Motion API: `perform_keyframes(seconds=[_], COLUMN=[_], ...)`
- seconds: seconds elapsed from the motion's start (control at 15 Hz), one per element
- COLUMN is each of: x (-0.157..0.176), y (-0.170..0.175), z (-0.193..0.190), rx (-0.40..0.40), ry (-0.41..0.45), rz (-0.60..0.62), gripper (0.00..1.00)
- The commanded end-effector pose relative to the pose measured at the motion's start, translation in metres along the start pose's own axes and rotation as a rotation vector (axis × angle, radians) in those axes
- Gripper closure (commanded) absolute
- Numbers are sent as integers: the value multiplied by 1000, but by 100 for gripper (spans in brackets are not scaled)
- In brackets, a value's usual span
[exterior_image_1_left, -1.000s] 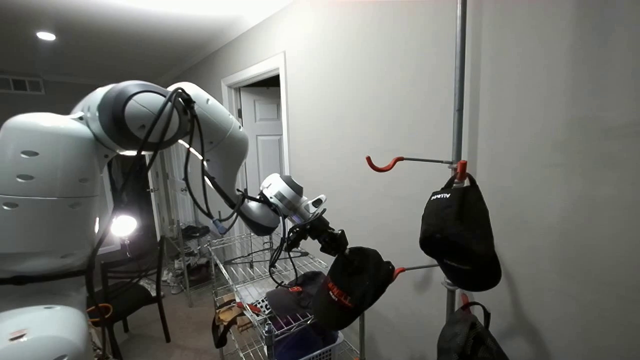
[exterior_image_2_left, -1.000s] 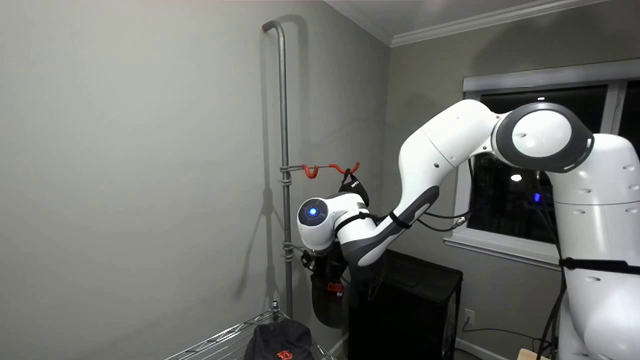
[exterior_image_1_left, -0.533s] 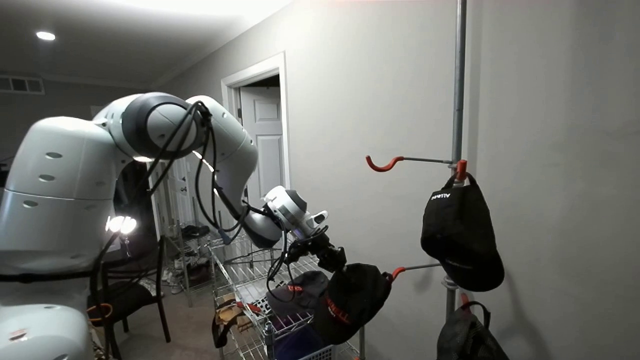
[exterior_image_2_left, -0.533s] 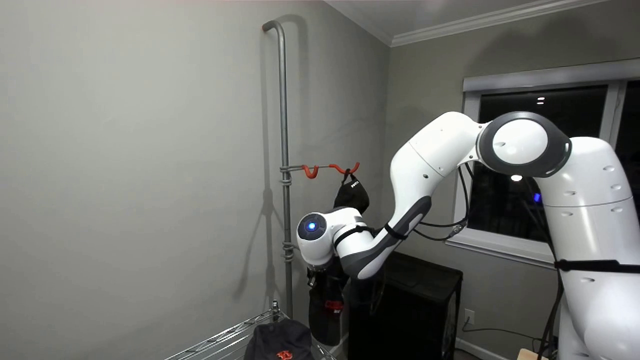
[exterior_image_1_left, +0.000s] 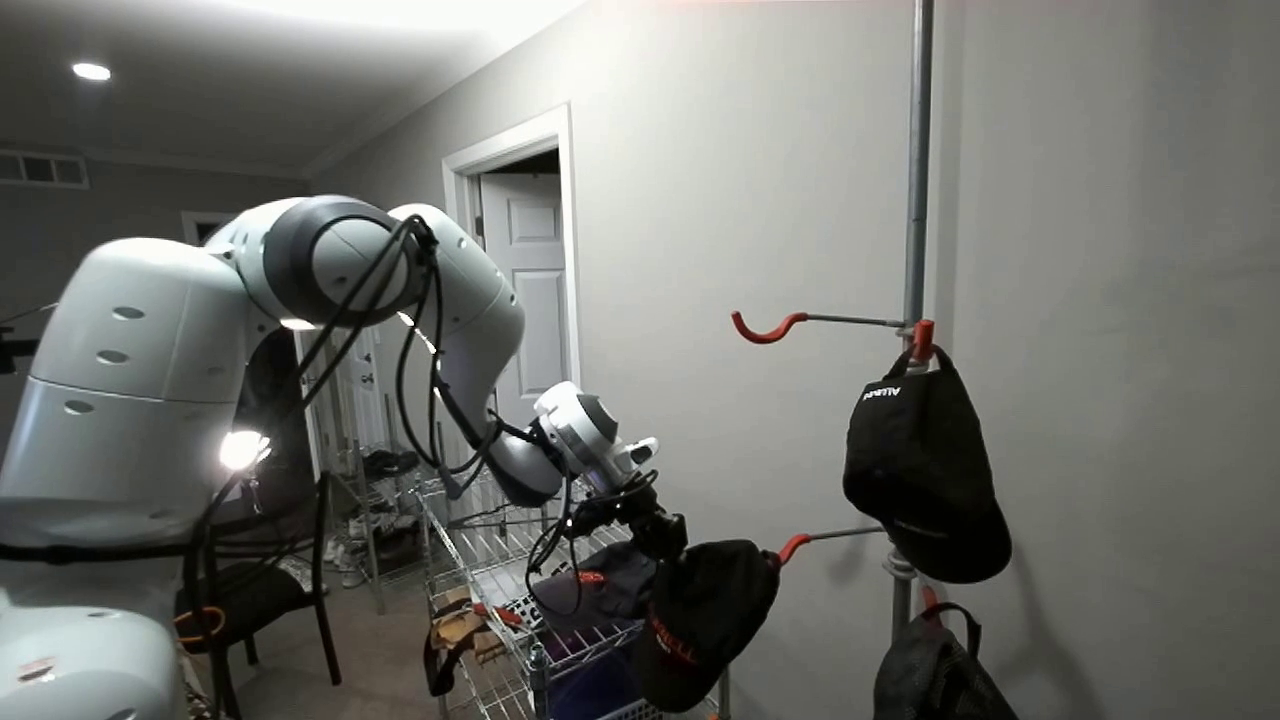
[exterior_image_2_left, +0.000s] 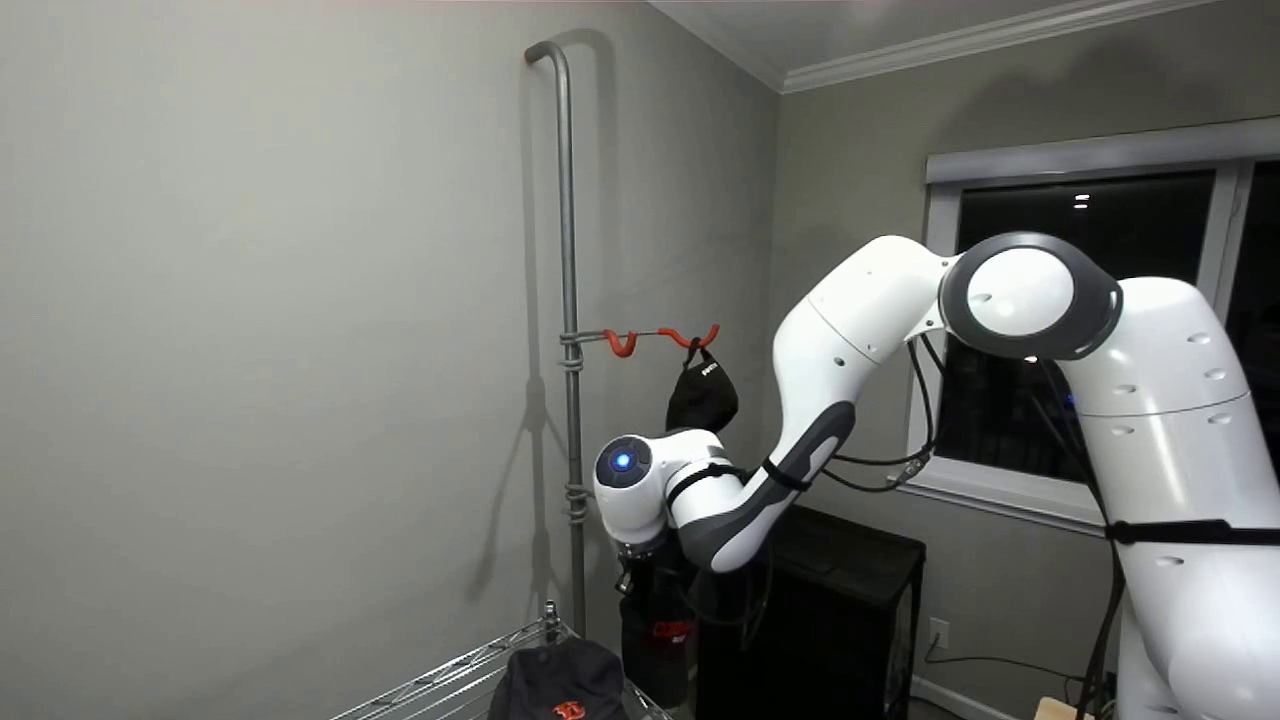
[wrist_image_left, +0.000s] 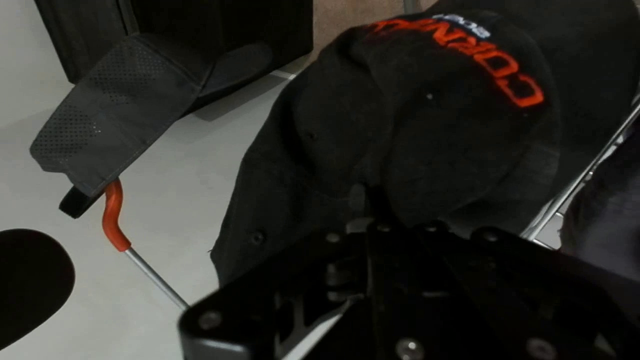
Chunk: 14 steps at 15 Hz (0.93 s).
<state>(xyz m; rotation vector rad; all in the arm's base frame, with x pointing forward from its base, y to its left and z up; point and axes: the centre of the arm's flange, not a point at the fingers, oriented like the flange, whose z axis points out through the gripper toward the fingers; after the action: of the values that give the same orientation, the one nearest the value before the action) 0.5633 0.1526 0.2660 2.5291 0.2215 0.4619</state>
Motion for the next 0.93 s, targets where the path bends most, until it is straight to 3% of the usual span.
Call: perform_keyframes(seconds=[0.0,0.33,0.87], x=[-17,-37,-38], y=[-9,-19,-18], z=[21,43,47], rx=[54,87,91], ry=[-74,-155,-174], rz=[-33,-43,-26], gripper=[99,99,99])
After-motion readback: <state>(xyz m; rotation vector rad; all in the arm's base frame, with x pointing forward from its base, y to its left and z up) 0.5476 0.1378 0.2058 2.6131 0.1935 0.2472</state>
